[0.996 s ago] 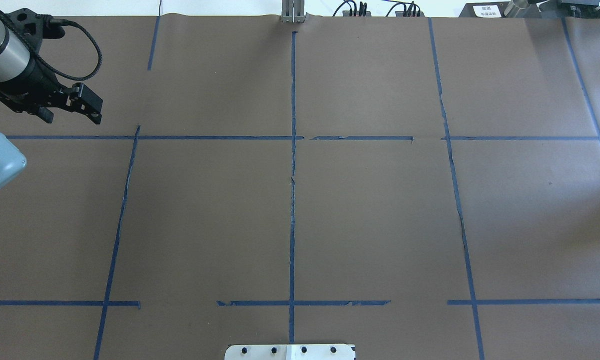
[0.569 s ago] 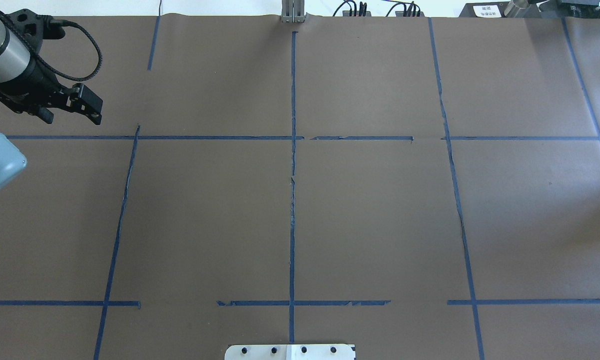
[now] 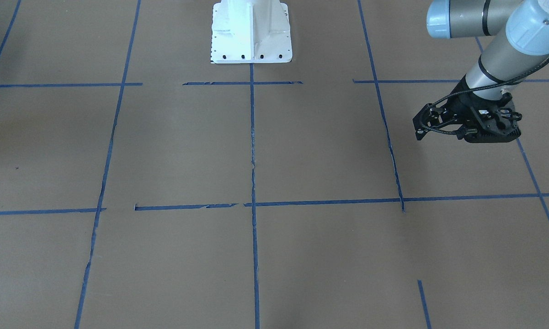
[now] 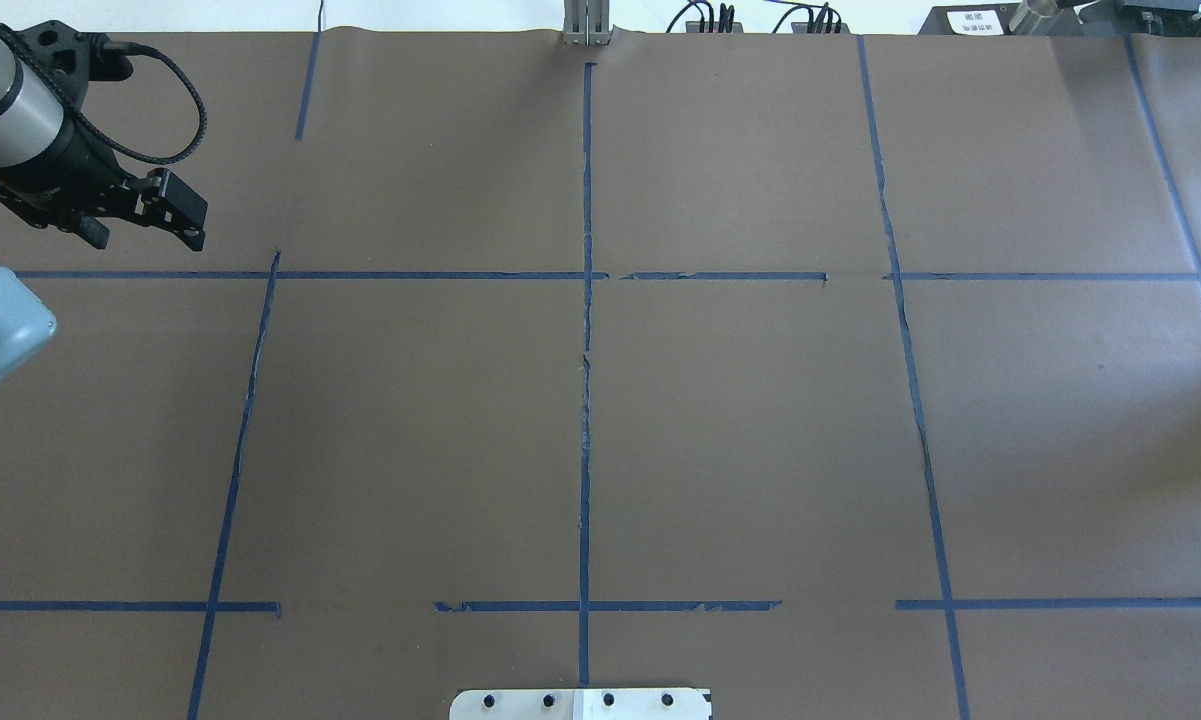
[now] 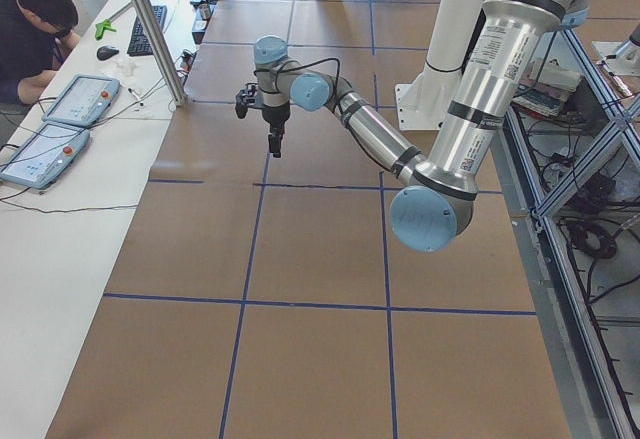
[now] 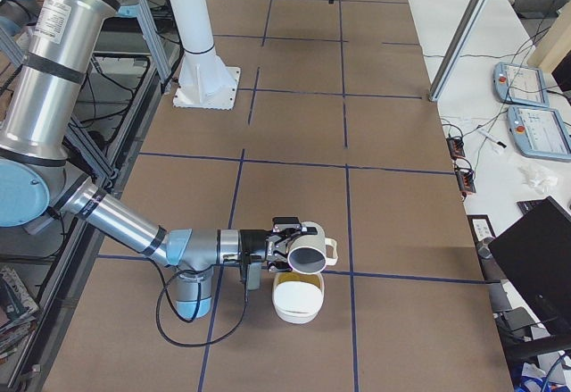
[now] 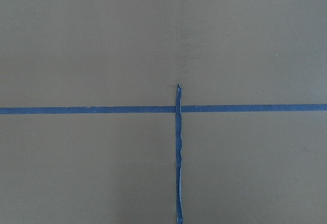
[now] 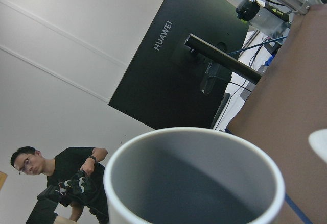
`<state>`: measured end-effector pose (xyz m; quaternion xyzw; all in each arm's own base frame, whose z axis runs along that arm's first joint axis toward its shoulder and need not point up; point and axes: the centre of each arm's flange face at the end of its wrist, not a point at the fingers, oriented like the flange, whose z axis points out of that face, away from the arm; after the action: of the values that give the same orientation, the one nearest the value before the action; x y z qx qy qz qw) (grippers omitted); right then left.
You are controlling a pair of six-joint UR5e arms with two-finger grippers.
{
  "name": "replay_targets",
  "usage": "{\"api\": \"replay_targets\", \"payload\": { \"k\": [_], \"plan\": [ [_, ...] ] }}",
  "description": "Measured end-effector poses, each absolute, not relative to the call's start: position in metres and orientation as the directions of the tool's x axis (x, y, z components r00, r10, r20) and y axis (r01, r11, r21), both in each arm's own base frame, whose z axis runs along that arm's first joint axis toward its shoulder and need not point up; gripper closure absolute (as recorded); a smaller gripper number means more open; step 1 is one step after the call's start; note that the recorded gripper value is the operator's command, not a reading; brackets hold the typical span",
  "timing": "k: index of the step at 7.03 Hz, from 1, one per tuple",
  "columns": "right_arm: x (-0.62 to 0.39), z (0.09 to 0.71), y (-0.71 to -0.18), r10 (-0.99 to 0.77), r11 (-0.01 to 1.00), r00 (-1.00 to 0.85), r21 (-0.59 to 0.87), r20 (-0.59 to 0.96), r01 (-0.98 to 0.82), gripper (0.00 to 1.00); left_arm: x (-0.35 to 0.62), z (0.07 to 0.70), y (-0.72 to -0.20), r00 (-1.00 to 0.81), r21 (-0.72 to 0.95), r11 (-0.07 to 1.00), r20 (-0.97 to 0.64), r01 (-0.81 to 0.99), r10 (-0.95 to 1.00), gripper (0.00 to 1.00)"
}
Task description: Left arm hands cup to right arm to dump lemon
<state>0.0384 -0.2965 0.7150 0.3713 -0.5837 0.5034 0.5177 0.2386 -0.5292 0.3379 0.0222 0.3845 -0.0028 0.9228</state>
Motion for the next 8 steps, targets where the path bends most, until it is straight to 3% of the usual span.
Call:
{"api": "replay_targets", "payload": {
  "k": [3,8],
  "plan": [
    [0.031,0.711,-0.307,0.066,0.27,0.171,0.148,0.983,-0.952,0.89,0.242,0.339,-0.529,0.705,0.036,0.999,-0.709,0.017,0.014,0.0],
    [0.007,0.637,-0.351,-0.002,0.343,0.479,0.451,0.878,-0.824,0.97,0.243,0.342,-0.529,0.707,0.036,0.999,-0.707,0.012,0.017,0.0]
  ]
}}
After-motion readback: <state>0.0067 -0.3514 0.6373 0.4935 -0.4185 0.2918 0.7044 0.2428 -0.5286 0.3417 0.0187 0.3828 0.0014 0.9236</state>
